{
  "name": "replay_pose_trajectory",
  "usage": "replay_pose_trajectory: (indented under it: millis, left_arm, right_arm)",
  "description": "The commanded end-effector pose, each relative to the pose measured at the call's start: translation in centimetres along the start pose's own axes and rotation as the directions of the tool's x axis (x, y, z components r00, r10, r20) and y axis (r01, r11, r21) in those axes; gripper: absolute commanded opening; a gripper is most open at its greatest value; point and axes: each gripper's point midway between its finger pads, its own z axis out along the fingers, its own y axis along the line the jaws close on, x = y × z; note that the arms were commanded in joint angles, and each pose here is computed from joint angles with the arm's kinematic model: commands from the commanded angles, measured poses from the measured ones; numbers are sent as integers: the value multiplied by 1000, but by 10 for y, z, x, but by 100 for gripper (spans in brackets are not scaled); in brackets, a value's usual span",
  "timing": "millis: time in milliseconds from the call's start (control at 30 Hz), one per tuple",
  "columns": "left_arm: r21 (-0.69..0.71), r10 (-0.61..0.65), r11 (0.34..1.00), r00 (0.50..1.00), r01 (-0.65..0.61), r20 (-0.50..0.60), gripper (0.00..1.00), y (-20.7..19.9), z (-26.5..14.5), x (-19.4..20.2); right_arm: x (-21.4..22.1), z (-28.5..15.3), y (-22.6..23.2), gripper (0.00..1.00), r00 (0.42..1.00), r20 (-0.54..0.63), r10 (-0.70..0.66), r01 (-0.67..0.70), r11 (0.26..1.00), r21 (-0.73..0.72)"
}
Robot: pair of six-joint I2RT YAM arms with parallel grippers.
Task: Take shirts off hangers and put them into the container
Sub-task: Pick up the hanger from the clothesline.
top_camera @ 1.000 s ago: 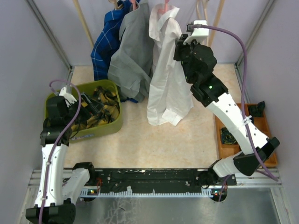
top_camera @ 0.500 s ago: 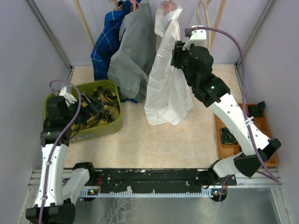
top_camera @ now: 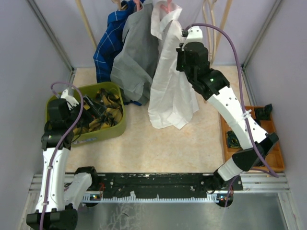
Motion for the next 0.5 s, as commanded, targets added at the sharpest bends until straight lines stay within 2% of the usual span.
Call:
replay_pose_trajectory:
  millis: [0,100,200,467]
  left_arm:
    - [34,16,999,1000,-17,16,100,-8,-1,-5]
    - [33,18,999,1000,-19,21,100,-8,-3,-6]
    - [32,18,999,1000,-18,23,100,-9,-4,-7]
    - [32,16,999,999,-17,31,100,-10,-7,-9]
  right_arm:
    - [-79,-12,-7,0,957,289,35,-39,999,10]
    - [-114,-28,-14,0,891,448,77,-87,996,2]
    - [-136,-40,-14,0,836,534,126,-127,991,-35]
    - [-144,-62,-24,0,788,583,199,-197,978,-69]
